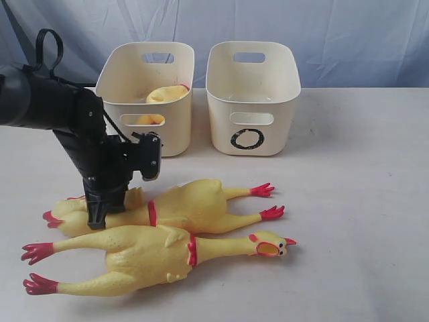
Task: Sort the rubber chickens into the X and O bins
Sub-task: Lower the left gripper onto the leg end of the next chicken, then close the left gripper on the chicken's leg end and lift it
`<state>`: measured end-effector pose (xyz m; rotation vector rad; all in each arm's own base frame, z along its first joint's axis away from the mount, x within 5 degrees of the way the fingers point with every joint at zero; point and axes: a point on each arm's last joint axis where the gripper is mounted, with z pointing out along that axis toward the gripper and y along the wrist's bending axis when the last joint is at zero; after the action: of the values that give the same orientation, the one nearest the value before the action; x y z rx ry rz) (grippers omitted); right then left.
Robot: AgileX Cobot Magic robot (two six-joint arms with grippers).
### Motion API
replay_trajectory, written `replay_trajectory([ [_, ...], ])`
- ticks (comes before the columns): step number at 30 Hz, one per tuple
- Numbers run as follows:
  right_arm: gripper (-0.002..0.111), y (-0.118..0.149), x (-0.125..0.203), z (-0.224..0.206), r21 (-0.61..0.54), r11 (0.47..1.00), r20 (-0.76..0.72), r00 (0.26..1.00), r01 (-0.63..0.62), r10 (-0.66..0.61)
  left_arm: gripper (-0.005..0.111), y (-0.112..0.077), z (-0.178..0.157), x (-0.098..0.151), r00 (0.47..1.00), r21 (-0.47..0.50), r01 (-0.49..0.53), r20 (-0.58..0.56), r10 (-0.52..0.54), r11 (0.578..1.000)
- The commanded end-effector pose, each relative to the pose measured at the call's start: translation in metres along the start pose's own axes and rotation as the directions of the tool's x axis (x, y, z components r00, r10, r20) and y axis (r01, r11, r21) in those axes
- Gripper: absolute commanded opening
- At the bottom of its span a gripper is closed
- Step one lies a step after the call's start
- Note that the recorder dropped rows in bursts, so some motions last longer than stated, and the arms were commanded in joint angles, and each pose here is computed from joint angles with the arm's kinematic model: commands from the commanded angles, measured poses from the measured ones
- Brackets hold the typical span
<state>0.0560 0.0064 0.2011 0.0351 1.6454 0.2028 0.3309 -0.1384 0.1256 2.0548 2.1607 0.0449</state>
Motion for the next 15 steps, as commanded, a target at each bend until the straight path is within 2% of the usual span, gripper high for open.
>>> replay_trajectory([
  [1,0.000,0.0000,0.0012,0.0000,-0.005,1.000,0.012,1.000,0.004,-0.004,0.042,-0.0017,0.0055,0.0001,1.000,0.014,0.005,-0.005,-0.005,1.000],
  [3,0.000,0.0000,0.0012,0.0000,-0.005,1.000,0.012,1.000,0.004,-0.004,0.039,-0.0011,0.0055,-0.0001,1.000,0.008,0.005,-0.002,-0.005,1.000],
  [10,0.000,0.0000,0.0012,0.0000,-0.005,1.000,0.012,1.000,0.004,-0.004,0.003,0.0012,0.0054,0.0019,0.999,-0.016,-0.036,-0.025,0.035,0.999],
  [15,0.000,0.0000,0.0012,0.0000,-0.005,1.000,0.012,1.000,0.004,-0.004,0.000,0.0021,0.0046,0.0036,0.997,-0.026,-0.064,-0.044,0.063,0.998],
])
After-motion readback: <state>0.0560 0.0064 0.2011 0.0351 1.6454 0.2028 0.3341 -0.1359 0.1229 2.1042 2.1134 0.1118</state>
